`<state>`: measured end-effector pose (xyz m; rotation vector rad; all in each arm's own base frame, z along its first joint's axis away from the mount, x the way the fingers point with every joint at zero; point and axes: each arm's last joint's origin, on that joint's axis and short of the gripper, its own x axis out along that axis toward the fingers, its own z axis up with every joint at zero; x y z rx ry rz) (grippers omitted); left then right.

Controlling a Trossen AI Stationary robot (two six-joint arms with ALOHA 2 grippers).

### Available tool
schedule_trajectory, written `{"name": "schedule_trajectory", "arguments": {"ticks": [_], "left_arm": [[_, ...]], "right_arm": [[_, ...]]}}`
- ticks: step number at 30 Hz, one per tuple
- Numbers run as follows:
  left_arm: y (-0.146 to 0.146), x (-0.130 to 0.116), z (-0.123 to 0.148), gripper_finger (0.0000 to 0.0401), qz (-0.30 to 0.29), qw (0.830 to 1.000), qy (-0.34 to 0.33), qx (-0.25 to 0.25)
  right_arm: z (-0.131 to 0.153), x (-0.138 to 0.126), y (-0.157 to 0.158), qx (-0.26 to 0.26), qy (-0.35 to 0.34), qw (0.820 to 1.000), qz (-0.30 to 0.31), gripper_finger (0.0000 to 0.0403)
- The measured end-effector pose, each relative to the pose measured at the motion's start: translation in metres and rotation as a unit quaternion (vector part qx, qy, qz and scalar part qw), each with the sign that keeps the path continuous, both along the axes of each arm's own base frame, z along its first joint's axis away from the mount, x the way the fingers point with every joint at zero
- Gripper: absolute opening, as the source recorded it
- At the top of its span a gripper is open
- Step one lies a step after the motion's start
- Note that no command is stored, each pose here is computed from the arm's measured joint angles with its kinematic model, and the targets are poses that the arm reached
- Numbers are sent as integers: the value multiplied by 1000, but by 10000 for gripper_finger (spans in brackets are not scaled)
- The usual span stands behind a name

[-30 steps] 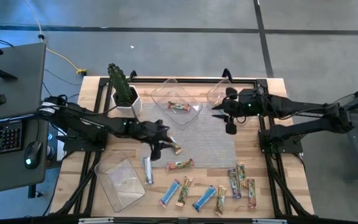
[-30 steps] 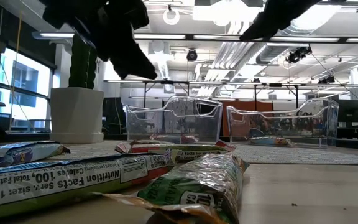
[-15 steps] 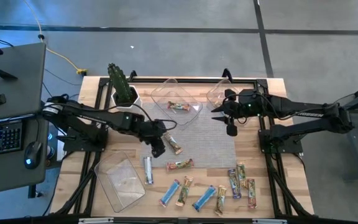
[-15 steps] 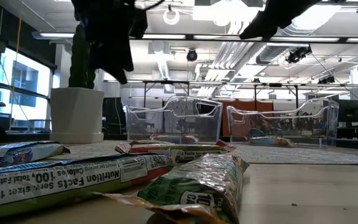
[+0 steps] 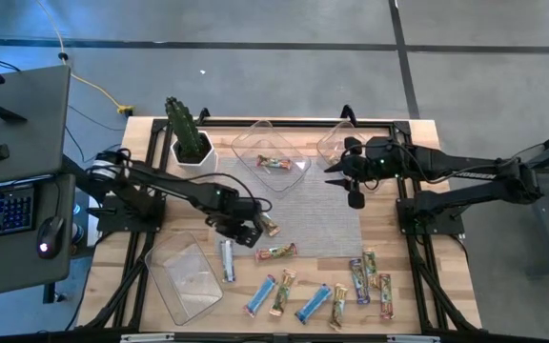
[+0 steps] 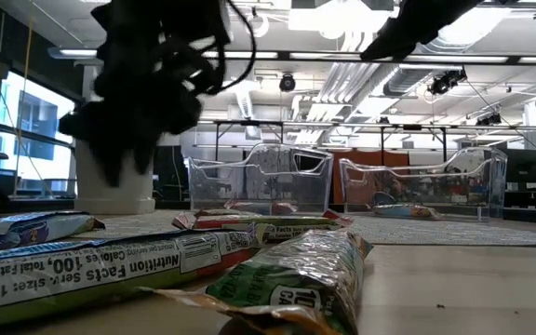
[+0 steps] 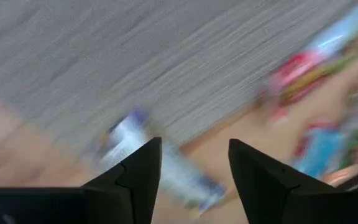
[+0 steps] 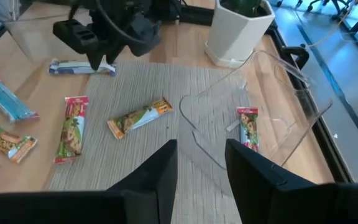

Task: Pick and place Granola Bars by type
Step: Put the blue granola bar into the bottom transparent bin

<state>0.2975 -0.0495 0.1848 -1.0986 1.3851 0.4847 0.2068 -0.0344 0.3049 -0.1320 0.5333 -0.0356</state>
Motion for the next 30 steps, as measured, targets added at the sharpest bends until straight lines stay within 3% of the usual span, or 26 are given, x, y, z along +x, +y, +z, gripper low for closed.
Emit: {"name": "schedule_trajectory", "arguments": {"ticks": [8,22,30], "left_arm": [[-1,-11,-11,181,16,994,102,-35],[-4,-3,-37,181,31,987,148,-57],[-4,4,-42,181,28,990,124,-57]], "right_arm": [[-1,0,0,-6,6,1000,4,119],[-3,-2,0,-7,18,1000,5,119],[-3,-2,0,-6,21,1000,5,119]]}}
